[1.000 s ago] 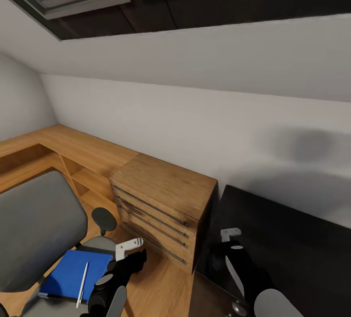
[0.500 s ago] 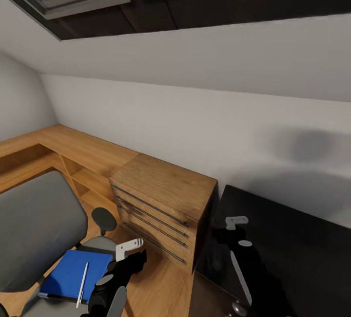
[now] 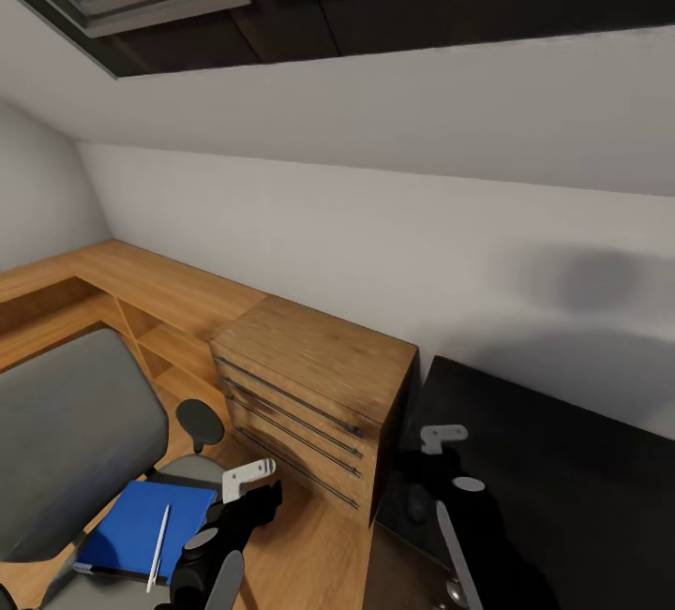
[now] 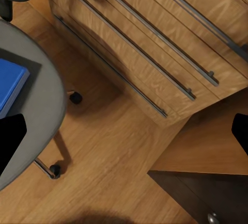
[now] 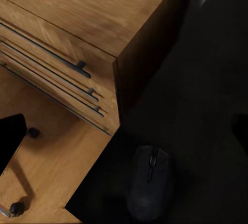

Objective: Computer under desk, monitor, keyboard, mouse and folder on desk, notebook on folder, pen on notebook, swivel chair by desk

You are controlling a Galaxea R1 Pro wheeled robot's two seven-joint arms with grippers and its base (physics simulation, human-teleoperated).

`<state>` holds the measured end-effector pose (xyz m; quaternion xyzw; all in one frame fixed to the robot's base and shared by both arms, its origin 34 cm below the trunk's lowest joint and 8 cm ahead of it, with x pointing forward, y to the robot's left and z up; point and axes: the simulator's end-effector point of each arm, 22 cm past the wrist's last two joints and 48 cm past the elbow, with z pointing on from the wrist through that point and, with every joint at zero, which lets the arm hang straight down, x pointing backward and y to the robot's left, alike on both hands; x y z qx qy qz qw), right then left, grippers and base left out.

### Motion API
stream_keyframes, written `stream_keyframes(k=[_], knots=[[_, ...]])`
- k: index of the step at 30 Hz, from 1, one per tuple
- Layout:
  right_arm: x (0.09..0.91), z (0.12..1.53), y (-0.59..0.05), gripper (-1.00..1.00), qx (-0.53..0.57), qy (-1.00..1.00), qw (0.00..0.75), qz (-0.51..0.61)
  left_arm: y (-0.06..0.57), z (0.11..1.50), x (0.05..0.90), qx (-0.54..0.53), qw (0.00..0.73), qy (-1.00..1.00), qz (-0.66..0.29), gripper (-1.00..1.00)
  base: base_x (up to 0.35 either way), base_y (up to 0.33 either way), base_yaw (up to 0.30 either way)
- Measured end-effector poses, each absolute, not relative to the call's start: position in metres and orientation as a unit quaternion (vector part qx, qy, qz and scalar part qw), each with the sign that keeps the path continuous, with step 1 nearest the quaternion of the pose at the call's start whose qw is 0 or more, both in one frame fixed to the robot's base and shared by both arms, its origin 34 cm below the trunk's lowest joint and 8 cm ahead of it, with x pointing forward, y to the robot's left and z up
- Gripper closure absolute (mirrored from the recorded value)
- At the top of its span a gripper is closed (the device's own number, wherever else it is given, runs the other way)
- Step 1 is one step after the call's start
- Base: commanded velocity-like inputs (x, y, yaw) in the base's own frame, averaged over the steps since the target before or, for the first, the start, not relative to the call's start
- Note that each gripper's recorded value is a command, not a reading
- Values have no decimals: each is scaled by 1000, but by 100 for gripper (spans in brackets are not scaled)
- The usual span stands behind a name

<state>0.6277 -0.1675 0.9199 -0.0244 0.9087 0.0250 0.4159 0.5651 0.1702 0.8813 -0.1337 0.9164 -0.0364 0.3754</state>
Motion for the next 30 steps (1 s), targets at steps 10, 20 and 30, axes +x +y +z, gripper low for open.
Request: stream_keyframes(k=[10, 20, 30], knots=[[627, 924, -147, -100, -39, 905, 421, 45, 170, 882, 566, -133, 377, 916, -36, -100, -163, 0, -66], [628, 928, -147, -100, -40, 903, 425, 45, 171, 886, 567, -133, 381, 914, -36, -100, -338, 0, -247], [628, 931, -147, -100, -40, 901, 429, 44, 171, 890, 568, -134, 385, 913, -36, -100, -339, 0, -267]])
